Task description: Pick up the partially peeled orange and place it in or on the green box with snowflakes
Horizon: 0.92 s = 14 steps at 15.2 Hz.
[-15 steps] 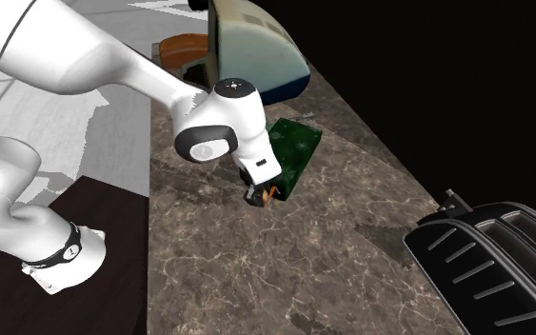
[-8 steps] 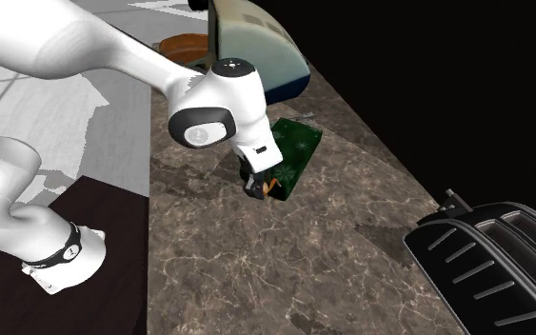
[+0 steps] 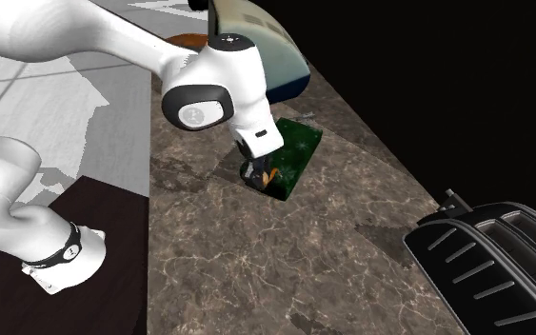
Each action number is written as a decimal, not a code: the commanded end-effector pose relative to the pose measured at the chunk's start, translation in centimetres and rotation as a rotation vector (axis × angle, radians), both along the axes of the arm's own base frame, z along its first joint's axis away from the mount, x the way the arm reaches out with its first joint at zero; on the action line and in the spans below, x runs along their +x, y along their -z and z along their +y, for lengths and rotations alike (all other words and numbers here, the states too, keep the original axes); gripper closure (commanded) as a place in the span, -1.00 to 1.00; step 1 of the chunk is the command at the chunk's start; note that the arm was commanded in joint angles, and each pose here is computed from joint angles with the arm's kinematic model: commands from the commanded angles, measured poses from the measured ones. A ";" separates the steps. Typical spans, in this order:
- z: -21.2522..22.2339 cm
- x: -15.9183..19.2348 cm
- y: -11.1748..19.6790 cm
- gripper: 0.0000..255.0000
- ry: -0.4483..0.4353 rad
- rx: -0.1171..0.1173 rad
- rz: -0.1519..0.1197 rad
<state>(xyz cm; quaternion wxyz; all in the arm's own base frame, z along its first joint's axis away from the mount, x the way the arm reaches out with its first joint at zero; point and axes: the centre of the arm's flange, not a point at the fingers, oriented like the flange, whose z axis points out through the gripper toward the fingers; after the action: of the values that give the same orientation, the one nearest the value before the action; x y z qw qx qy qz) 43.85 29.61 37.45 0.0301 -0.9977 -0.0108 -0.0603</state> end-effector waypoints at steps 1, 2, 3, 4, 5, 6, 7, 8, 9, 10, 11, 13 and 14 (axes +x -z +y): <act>2.1 -0.2 -0.3 1.00 0.000 0.000 0.000; 3.5 -0.3 -0.4 1.00 0.000 0.000 0.000; 4.8 -0.4 -0.5 1.00 0.000 0.000 0.000; 6.1 -0.5 -0.6 1.00 0.000 0.000 0.000; 7.4 -0.6 -0.6 1.00 0.000 0.000 0.000; 8.7 -0.7 -0.7 1.00 0.000 0.000 0.000; 10.0 -0.8 -0.8 1.00 0.000 0.000 0.000; 11.3 -0.9 -0.9 1.00 0.000 0.000 0.000; 12.6 -1.0 -0.9 1.00 0.000 0.000 0.000; 14.0 -1.1 -1.0 1.00 0.000 0.000 0.000; 15.3 -1.2 -1.1 1.00 0.000 0.000 0.000; 17.9 -1.4 -1.2 1.00 0.000 0.000 0.000; 19.2 -1.6 -1.3 1.00 0.000 0.000 0.000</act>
<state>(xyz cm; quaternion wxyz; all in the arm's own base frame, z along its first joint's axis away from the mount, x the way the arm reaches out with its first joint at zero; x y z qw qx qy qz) 42.24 47.46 38.77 0.0304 -0.9977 -0.0116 -0.0600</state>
